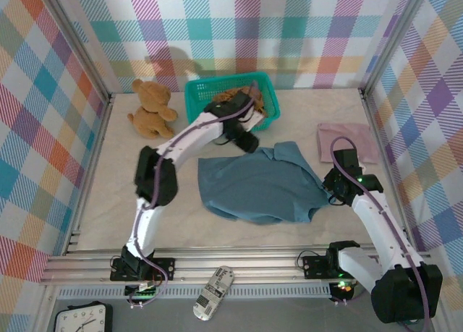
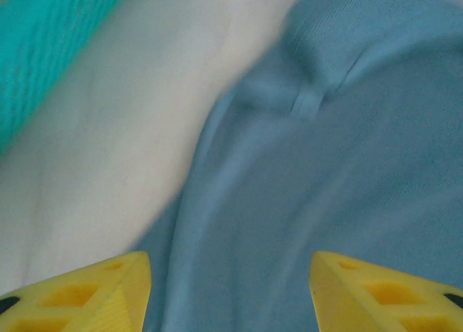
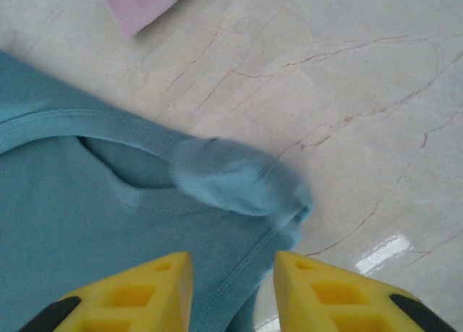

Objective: Fold and stack the tank tops

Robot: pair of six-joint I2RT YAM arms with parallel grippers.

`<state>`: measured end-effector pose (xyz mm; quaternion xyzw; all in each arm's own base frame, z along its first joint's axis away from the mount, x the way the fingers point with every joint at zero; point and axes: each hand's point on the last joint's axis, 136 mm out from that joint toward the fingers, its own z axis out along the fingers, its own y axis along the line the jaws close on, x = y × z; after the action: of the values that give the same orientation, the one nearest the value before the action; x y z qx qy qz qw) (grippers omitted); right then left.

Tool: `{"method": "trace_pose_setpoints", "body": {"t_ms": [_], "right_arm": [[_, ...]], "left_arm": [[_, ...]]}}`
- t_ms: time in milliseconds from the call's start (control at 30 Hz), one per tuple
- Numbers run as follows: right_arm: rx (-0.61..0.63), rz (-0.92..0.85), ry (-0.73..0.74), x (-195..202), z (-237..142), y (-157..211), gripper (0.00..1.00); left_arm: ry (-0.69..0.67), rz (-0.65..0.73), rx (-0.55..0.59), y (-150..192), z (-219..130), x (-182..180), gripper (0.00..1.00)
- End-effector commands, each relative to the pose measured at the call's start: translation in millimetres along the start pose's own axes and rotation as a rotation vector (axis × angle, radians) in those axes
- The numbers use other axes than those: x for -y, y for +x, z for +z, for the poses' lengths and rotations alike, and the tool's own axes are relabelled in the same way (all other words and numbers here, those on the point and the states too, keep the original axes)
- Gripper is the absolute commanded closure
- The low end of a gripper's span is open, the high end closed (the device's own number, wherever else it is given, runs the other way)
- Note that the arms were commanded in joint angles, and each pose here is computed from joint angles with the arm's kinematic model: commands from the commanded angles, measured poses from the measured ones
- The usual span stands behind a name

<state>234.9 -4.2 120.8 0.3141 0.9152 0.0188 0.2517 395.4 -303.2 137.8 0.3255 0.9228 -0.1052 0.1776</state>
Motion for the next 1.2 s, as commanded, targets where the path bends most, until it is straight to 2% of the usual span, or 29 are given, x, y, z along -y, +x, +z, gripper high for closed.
{"method": "trace_pose_setpoints", "body": {"t_ms": [0, 133, 267, 467, 633, 833, 933, 1033, 1167], "right_arm": [[-0.015, -0.058, -0.072, -14, -21, -6, 0.51], [-0.018, -0.15, -0.252, -52, -38, -10, 0.44], [-0.026, -0.314, -0.399, -103, -31, -2, 0.4], [0.0, -0.674, -0.404, -161, 6, 9, 0.33], [0.005, -0.806, -0.417, -199, 40, 2, 0.32], [-0.059, -0.854, -0.351, -222, 85, -5, 0.35], [-0.121, -0.817, -0.316, -223, 104, 0, 0.37], [-0.127, -0.747, -0.326, -223, 114, 3, 0.4], [-0.131, -0.716, -0.265, -211, 127, 2, 0.46]], "left_arm": [[-0.104, -0.167, -0.022, 51, -28, -50, 0.41], [-0.109, -0.291, -0.023, 91, -20, -78, 0.41], [-0.112, -0.362, 0.028, 93, 1, -102, 0.41], [-0.072, -0.402, 0.084, 77, 35, -111, 0.39], [-0.081, -0.407, 0.035, 86, 58, -116, 0.39], [-0.078, -0.399, -0.021, 102, 69, -114, 0.44], [-0.058, -0.397, -0.033, 105, 71, -107, 0.47], [-0.05, -0.381, -0.022, 103, 67, -101, 0.5], [-0.045, -0.39, -0.054, 112, 74, -99, 0.56]]}}
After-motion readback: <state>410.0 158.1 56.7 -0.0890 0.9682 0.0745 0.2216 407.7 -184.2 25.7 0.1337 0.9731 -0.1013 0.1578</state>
